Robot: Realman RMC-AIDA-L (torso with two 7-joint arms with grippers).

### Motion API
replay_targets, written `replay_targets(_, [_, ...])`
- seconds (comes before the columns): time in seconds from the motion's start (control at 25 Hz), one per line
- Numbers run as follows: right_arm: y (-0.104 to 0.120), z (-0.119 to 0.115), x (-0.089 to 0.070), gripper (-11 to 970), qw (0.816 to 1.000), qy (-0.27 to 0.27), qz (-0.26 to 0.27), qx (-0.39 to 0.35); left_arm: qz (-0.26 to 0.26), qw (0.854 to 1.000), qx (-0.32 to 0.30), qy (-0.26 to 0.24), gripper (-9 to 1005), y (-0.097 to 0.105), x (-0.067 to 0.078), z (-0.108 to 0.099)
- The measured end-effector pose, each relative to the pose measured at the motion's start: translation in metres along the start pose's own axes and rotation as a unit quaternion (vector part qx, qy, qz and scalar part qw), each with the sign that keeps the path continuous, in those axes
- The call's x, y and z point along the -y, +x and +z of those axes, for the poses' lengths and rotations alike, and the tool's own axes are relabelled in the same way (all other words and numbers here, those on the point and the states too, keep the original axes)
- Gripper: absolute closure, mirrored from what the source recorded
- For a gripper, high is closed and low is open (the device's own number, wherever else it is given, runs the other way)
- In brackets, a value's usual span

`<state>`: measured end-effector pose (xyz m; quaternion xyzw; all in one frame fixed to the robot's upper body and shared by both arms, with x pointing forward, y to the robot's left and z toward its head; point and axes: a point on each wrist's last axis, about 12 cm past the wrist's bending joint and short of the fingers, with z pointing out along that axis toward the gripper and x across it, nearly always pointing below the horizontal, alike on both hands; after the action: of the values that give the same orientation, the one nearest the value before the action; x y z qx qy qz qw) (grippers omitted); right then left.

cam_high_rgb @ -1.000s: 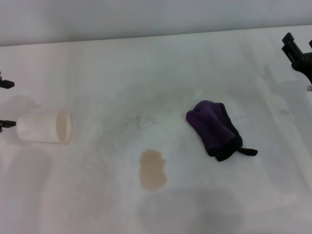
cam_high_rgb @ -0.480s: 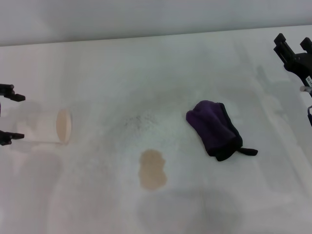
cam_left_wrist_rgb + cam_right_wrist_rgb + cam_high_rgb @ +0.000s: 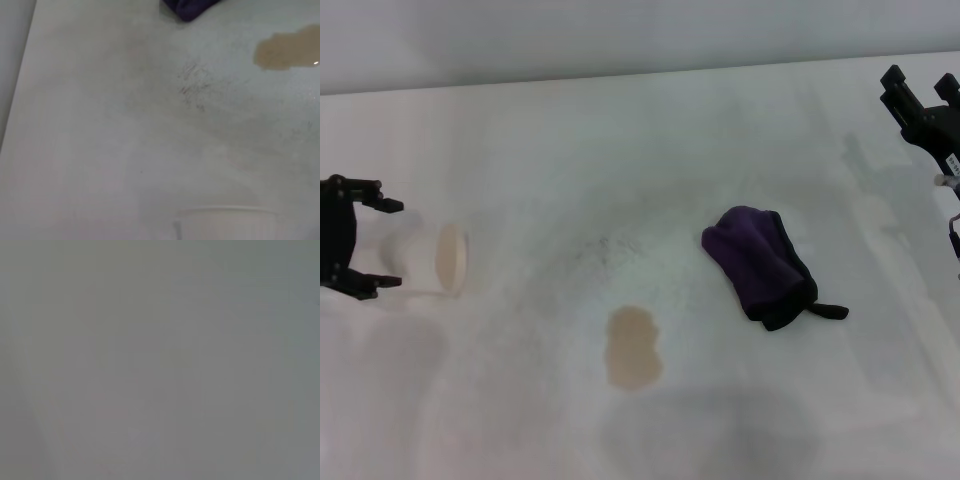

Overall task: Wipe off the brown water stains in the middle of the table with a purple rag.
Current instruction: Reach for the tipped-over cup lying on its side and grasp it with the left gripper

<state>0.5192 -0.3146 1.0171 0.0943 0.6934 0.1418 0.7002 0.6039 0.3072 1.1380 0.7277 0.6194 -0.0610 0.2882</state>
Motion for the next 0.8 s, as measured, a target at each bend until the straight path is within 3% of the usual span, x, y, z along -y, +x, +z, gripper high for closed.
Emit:
replay_targets(0.32, [-0.001, 0.003, -0.002, 102, 1.000, -0.005, -0.001, 0.001, -0.010, 1.000, 0.020, -0.021, 109, 0.002, 0.005, 0.023])
replay_targets(0.8, [-0.002, 0.005, -0.004, 102, 1.000, -0.008, -0.001, 0.002, -0.032, 0.999, 0.019, -0.034, 108, 0.012, 0.015, 0.030])
